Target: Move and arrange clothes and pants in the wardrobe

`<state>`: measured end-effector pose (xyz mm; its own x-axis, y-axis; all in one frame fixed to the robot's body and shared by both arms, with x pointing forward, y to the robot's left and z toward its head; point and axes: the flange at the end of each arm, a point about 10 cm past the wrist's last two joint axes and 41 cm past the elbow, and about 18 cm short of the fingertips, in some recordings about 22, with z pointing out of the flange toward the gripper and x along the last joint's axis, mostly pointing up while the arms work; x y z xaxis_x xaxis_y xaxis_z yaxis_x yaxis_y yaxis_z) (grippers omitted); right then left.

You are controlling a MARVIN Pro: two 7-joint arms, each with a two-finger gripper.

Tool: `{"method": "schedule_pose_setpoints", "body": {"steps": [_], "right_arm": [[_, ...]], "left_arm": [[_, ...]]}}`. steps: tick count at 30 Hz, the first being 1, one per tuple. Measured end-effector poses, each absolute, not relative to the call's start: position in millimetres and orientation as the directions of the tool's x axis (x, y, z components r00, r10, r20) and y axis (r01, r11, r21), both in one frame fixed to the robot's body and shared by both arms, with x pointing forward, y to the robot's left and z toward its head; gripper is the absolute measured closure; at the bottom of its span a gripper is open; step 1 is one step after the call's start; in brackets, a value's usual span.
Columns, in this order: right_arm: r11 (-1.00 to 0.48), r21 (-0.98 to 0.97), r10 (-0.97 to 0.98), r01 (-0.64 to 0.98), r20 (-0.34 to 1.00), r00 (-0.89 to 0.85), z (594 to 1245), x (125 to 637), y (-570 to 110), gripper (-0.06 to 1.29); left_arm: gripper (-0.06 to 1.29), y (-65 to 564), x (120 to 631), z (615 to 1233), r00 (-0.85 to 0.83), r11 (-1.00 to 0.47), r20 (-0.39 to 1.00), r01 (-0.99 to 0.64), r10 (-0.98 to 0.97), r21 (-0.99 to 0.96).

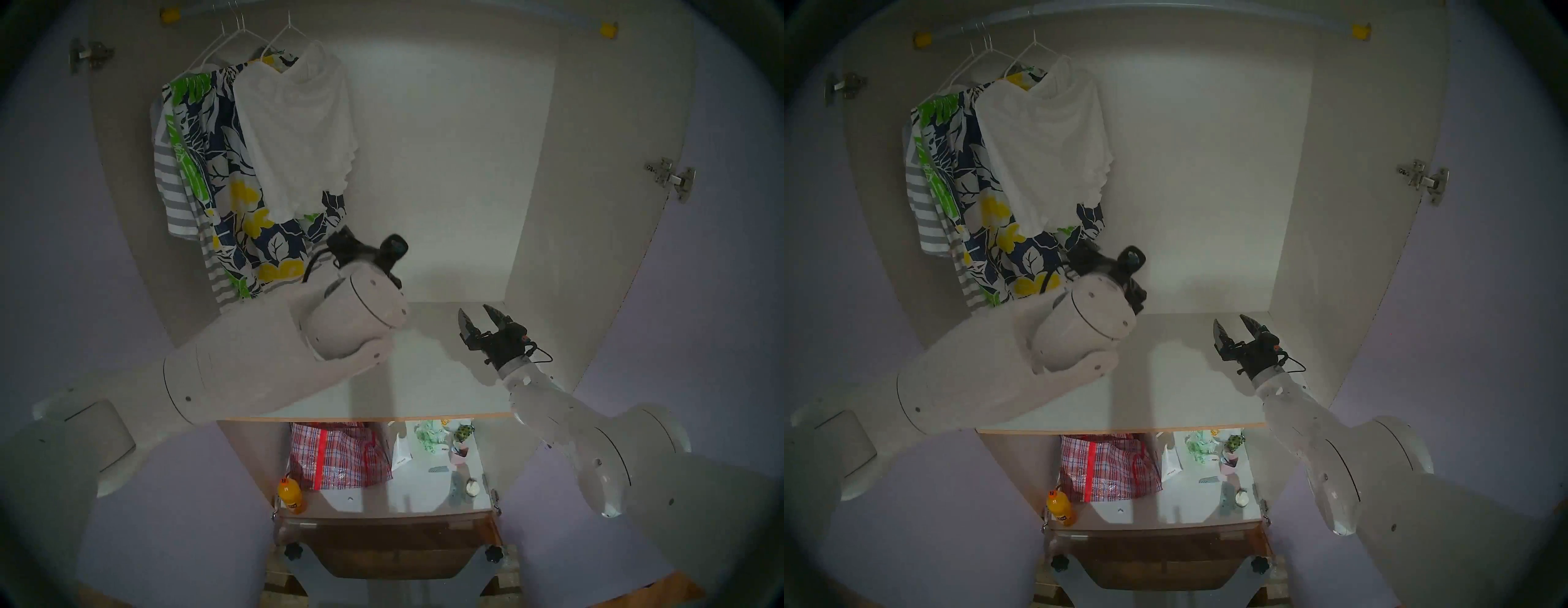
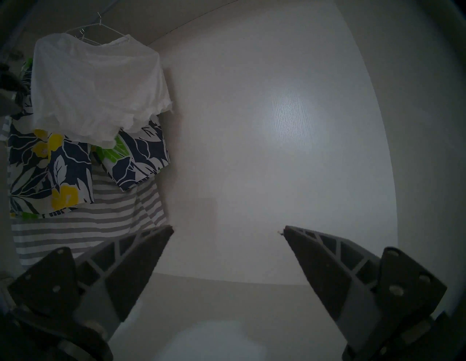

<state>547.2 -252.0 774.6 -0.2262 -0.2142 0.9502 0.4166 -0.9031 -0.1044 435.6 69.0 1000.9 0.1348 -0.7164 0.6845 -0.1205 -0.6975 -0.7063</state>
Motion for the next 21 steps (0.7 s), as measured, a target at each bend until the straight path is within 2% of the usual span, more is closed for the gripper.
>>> {"method": "schedule_pose_setpoints", "body": {"steps": [9, 21], "right_arm": [[-0.903, -0.105, -0.214, 0.417, 0.950, -0.226, 774.4, 547.1, -252.0, 0.03], [-0.903, -0.105, -0.214, 0.416, 0.951, -0.225, 773.9, 546.8, -252.0, 0.03]], "left_arm": [[-0.01, 65.9, 425.3, 991.2, 0.131, -0.695, 0.683, -0.140, -0.719, -0.705], [-0.01, 155.8, 411.9, 939.4, 0.309, -0.655, 0.603, -0.092, -0.735, -0.750]]}}
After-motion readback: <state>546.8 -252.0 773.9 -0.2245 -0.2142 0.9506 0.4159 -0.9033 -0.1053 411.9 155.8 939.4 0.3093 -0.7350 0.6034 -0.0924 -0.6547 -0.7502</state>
